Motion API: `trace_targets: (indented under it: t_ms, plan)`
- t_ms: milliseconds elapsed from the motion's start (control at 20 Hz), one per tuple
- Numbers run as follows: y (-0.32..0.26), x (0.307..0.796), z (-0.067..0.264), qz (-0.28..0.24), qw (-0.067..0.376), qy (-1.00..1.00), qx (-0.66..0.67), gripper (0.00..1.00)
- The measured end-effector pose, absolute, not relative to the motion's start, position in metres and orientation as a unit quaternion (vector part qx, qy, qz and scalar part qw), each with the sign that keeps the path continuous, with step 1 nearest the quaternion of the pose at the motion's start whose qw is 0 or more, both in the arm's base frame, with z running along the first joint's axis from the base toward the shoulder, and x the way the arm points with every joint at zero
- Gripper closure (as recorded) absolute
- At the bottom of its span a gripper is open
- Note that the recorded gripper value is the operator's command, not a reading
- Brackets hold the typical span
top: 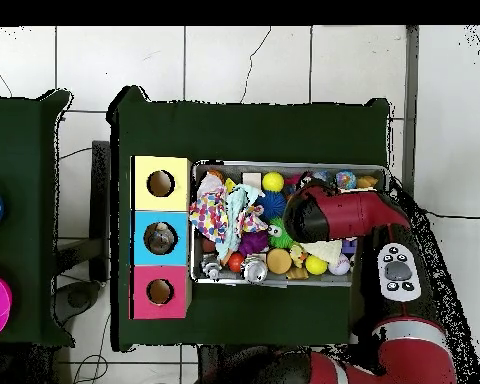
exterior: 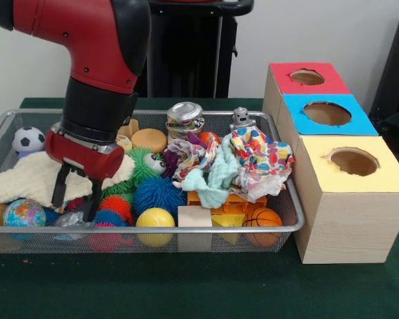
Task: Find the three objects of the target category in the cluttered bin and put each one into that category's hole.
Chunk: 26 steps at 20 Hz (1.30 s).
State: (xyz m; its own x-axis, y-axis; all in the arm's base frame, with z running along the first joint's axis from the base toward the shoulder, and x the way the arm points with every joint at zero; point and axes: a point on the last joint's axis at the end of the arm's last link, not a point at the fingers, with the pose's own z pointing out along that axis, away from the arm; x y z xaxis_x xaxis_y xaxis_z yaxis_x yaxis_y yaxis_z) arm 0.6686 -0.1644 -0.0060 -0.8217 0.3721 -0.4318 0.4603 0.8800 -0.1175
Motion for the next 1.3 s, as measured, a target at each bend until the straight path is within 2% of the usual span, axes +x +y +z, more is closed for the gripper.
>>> trace_targets:
  t_ms: [400,950,1300]
  plan:
    - [-0.177,0.657,-0.021,-0.099,0.203,0.946,0.232,0.0]
    - [-0.14,0.645,-0.03,-0.093,0.182,0.954,0.222,0.0]
    - [-0.135,0.643,-0.036,-0.085,0.181,0.953,0.228,0.0]
